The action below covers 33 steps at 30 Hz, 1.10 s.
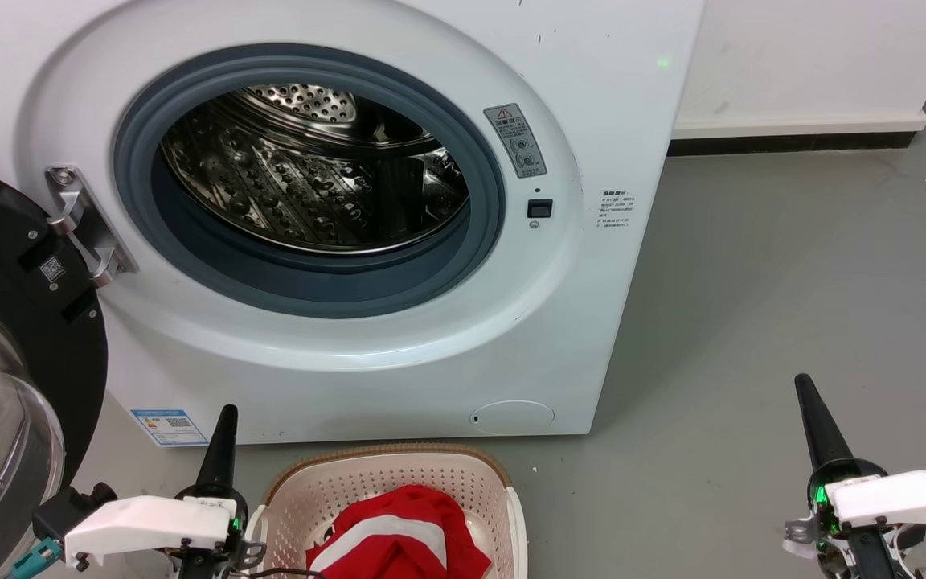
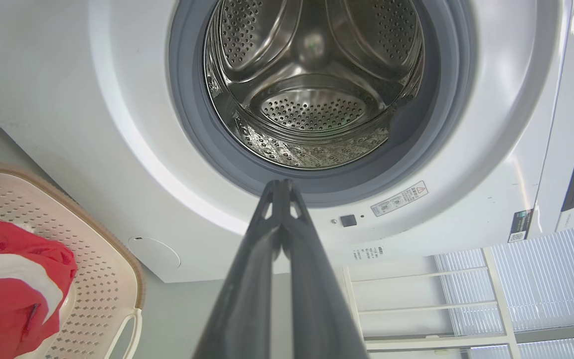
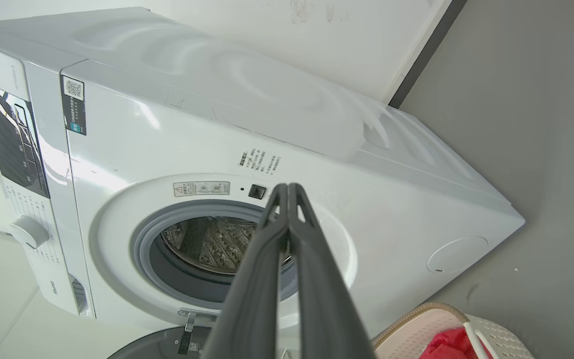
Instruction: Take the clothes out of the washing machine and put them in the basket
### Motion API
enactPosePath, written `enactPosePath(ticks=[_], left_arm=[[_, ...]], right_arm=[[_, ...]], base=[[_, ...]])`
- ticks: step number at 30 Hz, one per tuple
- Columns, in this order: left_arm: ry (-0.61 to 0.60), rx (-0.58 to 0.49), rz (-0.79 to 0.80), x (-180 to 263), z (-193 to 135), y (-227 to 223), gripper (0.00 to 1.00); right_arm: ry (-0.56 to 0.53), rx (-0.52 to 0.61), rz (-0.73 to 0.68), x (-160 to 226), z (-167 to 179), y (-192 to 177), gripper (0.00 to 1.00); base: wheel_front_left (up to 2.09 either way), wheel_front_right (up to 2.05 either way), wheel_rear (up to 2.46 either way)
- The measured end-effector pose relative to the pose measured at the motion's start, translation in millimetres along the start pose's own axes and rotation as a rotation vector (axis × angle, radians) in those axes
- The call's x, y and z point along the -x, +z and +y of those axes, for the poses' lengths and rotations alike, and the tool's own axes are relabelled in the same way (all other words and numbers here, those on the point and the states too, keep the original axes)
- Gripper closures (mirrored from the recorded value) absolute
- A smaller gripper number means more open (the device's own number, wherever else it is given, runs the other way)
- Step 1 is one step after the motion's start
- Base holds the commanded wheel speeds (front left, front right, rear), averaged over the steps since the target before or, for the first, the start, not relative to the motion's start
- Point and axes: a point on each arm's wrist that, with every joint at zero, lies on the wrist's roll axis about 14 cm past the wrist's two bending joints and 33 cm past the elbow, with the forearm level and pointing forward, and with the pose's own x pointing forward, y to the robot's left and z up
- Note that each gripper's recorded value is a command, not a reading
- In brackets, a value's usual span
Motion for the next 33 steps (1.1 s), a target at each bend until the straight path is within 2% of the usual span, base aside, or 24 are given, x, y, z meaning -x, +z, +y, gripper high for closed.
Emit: enactPosePath(ticks=[33], left_arm=[[-0.06, 0.305, 0.012, -6, -14, 5, 1.0]], right_arm=[[0.017, -0.313, 0.014, -6, 5, 3, 1.0]], base=[[0.0, 0.0, 0.0]])
